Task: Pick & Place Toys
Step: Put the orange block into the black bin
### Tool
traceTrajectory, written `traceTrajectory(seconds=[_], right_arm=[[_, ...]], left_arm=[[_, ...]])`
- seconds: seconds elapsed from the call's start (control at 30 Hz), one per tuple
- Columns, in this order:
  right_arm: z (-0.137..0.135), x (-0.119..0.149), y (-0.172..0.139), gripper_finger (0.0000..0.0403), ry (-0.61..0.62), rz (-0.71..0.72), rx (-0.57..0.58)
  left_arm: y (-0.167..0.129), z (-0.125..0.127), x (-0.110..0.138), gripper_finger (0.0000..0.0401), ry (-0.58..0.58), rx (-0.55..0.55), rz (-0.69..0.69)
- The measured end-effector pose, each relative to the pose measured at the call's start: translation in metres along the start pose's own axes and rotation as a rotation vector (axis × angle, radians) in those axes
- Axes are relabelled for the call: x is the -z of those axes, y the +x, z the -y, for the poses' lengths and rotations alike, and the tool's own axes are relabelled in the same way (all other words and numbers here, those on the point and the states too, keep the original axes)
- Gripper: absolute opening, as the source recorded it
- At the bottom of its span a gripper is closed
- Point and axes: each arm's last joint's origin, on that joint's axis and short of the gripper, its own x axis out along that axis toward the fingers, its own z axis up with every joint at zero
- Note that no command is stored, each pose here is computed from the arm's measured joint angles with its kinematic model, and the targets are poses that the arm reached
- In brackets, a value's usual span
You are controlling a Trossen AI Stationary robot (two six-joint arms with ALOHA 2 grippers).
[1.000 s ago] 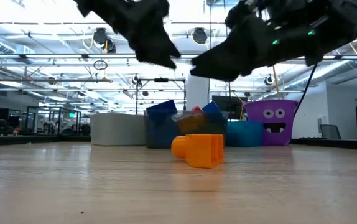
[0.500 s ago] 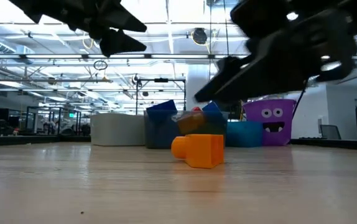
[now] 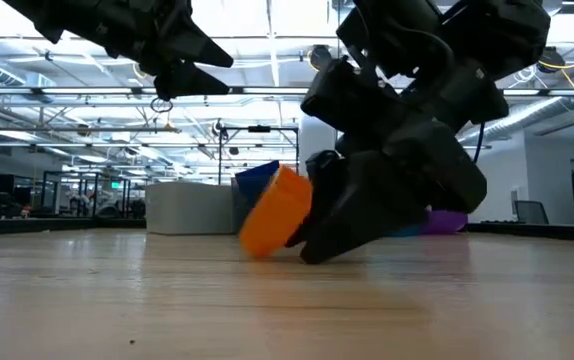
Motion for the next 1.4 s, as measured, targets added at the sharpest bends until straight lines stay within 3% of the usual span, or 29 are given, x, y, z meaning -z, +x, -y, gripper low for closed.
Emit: traceTrajectory(seconds=[0.3,0.5,0.73,1.03,1.27,1.4], right_arm=[[0.003,-0.001,-0.001,0.0229,0.020,0.005,0.003],[0.007,-0.006,-0.001,0.0237,0.027,0.058,0.102],[0.002,-0.018,-0.003,0.0266,0.030,0.185,-0.022],[-0.002,-0.022,0.011,0.0305,0.002,0.215,-0.060],[-0.007,-0.021,0.048,0.0294,-0.023,0.191,-0.179],[-0.004,-0.022,0.057,0.0277,-0.050,0.203,-0.187]], left_arm=[[0.000,0.000,0.001,0.0324,-0.005,-0.002,-0.010],[0.000,0.000,0.001,0.0324,-0.004,-0.002,-0.012],[0.000,0.000,0.001,0.0324,-0.003,-0.002,-0.012],[0.000,0.000,0.001,0.0324,-0.003,-0.002,-0.011],[0.000,0.000,0.001,0.0324,-0.003,-0.002,-0.013],[0.000,0.000,0.001,0.0324,-0.002,-0.004,-0.019]])
